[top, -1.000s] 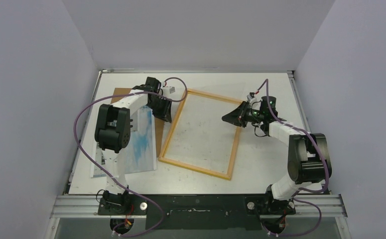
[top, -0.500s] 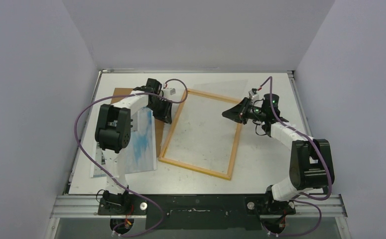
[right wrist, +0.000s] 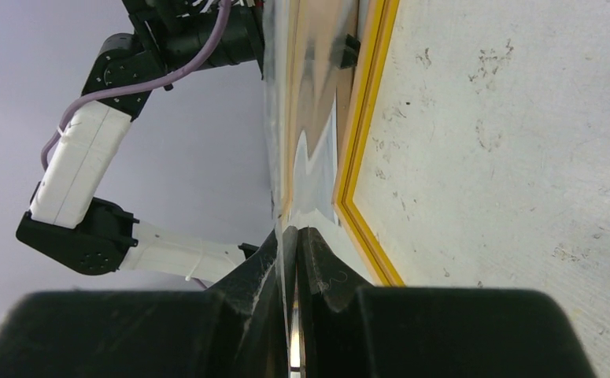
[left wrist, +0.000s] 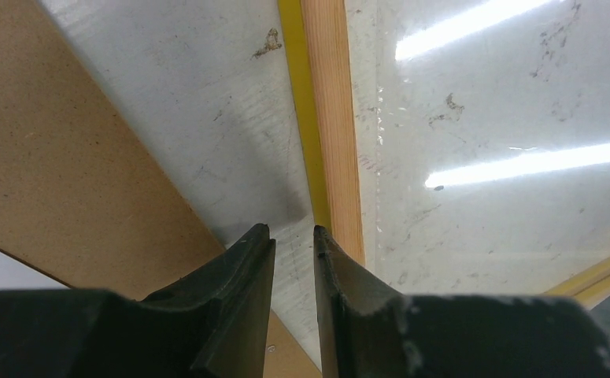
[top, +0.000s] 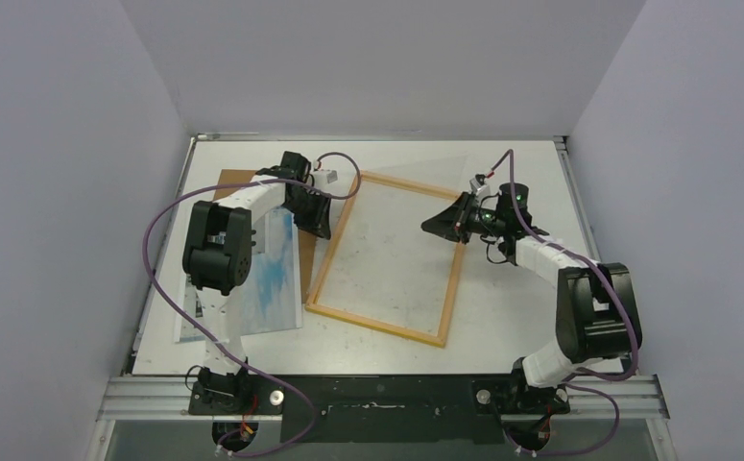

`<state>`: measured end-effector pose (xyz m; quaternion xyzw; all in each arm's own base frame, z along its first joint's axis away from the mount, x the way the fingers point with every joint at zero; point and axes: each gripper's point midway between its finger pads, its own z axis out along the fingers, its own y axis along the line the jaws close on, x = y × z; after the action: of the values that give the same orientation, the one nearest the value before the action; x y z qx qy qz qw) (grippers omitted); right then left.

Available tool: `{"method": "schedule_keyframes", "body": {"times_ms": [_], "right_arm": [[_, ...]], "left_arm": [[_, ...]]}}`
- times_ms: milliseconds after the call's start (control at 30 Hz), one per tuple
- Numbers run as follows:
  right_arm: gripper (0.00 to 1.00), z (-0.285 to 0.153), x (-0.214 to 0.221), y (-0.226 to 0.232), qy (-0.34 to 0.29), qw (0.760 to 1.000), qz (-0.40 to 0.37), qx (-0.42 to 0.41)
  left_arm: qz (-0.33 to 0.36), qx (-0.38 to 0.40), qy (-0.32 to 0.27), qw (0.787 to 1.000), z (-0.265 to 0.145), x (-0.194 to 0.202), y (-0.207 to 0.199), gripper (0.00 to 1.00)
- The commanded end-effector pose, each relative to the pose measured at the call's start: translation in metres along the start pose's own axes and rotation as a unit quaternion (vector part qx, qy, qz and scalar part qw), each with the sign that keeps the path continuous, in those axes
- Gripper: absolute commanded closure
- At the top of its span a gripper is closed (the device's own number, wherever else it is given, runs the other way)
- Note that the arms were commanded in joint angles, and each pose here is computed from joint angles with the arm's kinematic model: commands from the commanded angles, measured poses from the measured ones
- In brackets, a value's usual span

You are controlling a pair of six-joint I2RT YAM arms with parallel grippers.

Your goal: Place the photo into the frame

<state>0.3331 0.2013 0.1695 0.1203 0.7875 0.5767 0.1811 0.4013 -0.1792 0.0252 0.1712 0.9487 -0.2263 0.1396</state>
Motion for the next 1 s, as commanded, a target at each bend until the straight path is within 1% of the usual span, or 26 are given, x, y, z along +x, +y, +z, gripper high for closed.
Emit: {"method": "schedule_keyframes", "body": {"times_ms": [0,267,700,967], "right_arm": [[0.95,0.001,0.004,0.000,0.010,0.999,-0.034,-0.017],[0.95,0.003,0.008,-0.019,0.019,0.999,-0.027,-0.002],[0.95,0.005,0.007,-0.036,0.024,0.999,-0.024,0.011],[0.95,0.002,0.009,-0.056,0.037,0.997,-0.033,0.052]], "left_arm": [[0.012,-0.004,-0.051,0.999,-0.024,-0.025,-0.005,0.76],[0.010,-0.007,-0.048,0.999,-0.023,-0.023,-0.003,0.76],[0.013,0.000,-0.040,0.999,-0.018,-0.017,-0.006,0.76],[0.017,-0.001,-0.043,0.999,-0.019,-0.019,-0.007,0.76]]}}
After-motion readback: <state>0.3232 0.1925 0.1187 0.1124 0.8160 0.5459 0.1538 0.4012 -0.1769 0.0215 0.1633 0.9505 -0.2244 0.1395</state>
